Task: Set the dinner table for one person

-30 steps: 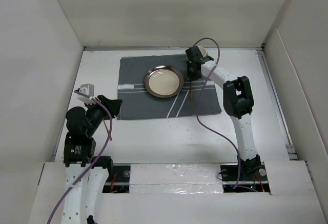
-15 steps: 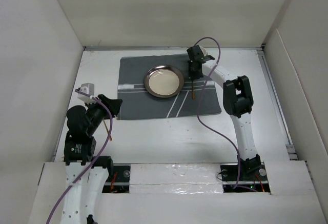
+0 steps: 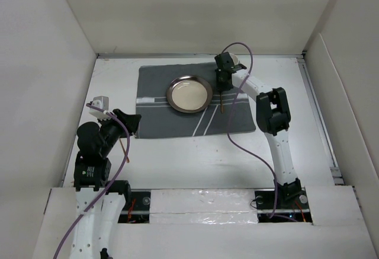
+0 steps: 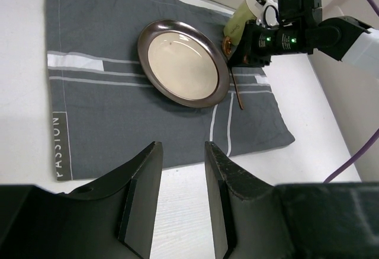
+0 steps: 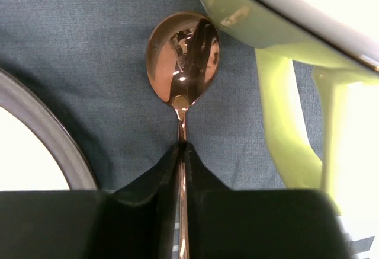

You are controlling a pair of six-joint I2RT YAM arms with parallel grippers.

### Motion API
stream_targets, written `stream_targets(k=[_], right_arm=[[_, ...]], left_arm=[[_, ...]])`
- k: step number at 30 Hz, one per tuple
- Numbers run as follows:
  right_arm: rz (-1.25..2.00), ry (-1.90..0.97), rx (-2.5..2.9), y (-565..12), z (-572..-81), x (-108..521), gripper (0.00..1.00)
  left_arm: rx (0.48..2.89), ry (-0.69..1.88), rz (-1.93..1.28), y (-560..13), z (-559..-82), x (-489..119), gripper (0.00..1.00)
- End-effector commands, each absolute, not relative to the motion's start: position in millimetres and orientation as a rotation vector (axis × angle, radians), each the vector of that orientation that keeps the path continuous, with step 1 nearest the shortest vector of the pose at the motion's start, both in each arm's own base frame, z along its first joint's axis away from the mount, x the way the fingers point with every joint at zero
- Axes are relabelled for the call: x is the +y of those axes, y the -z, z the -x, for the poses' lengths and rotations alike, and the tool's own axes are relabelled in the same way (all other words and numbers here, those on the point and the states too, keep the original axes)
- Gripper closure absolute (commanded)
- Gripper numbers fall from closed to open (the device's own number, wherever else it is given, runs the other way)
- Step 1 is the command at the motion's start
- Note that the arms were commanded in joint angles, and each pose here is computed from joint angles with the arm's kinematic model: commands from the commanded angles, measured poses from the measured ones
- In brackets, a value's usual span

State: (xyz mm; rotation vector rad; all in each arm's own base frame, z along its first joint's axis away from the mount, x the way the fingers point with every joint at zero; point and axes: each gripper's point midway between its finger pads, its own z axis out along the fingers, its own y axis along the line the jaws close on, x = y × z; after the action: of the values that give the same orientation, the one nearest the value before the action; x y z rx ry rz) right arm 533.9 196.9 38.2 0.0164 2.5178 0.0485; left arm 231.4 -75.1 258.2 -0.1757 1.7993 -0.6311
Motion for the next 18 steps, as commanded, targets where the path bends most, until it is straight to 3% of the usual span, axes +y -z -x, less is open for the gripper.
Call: stream_targets(k=[1,4,7,8,11,13,14,15,16,17,18], right_arm=[[-0.012,-0.088,2.449,-56,-547,209,0.72],[-0.004,-0.109,2.412,-83,-541,212,0.57],[0.033,-0.184,2.338,-122,-536,222,0.51],[0.067,-0.267,2.261,-166,-519,230,0.48],[0.1,-0.347,2.205,-200,-488,237,0.48],[0.114,-0.431,2.104,-226,-472,243,0.56],[0.122,-0.484,2.094,-228,-440,242,0.66],[0.131,-0.547,2.003,-244,-432,249,0.9],[0.16,-0.614,1.964,-248,-417,256,0.99],[0.194,-0.712,1.889,-270,-389,267,1.0],[0.205,-0.743,1.871,-248,-375,270,1.0]], left_arm=[[1.763,0.624,0.17,-266,-236,-73,0.68],[1.767,0.612,0.185,-265,-238,-71,0.68],[1.791,0.595,0.215,-259,-242,-67,0.67],[1.816,0.516,0.323,-249,-249,-50,0.66],[1.837,0.455,0.421,-243,-253,-35,0.68],[1.882,0.448,0.44,-233,-258,-34,0.68],[1.897,0.441,0.449,-229,-261,-34,0.68],[1.931,0.433,0.465,-221,-265,-33,0.68],[1.95,0.43,0.47,-217,-268,-33,0.68],[1.977,0.421,0.477,-212,-270,-32,0.68],[2.021,0.414,0.495,-201,-274,-31,0.69]])
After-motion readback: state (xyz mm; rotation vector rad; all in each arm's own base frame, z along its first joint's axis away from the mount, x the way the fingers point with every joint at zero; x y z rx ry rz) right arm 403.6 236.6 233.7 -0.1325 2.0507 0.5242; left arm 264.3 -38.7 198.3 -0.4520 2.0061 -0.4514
